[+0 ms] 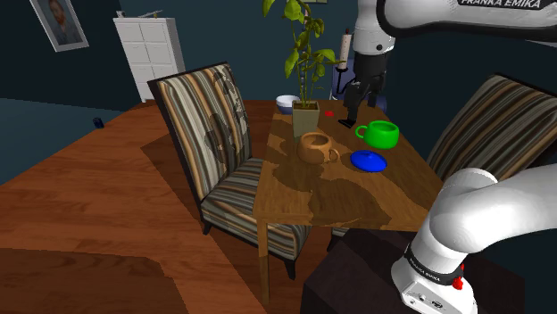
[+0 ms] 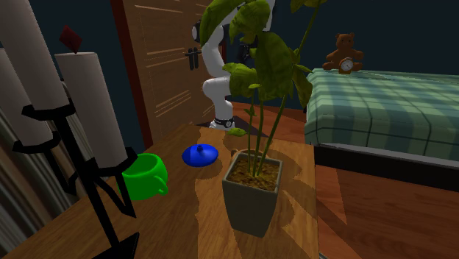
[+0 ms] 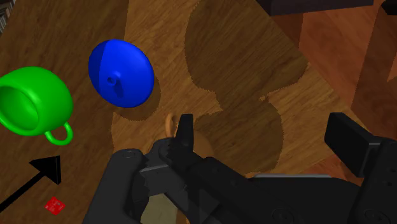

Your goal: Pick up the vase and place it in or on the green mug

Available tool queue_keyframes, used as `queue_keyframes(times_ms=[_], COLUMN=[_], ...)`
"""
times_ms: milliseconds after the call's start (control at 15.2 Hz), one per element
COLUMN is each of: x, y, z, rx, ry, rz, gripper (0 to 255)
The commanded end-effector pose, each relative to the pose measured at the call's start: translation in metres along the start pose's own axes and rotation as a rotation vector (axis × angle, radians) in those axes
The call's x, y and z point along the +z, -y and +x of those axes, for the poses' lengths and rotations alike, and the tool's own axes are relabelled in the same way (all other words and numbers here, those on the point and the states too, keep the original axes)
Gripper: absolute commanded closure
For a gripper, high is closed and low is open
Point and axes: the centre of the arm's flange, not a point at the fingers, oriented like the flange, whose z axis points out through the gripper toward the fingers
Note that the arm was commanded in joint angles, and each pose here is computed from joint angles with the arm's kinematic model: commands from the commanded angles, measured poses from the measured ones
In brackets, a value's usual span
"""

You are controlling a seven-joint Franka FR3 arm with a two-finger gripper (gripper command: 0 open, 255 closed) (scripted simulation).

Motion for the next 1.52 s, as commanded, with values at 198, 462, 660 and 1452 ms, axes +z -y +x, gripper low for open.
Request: queue_keyframes(times_ms=[198,462,660,1452], x=[0.028,0.066,0.094,0.211], y=[-0.029,-0.068,-0.096,-0.207], z=[0.006,0.013,0.019,0.044], rx=[-0.001,-0.001,-0.002,-0.004], ry=[-0.003,-0.008,-0.012,-0.025], rz=[0.011,0.027,0.038,0.084], gripper=[0,0,0,0])
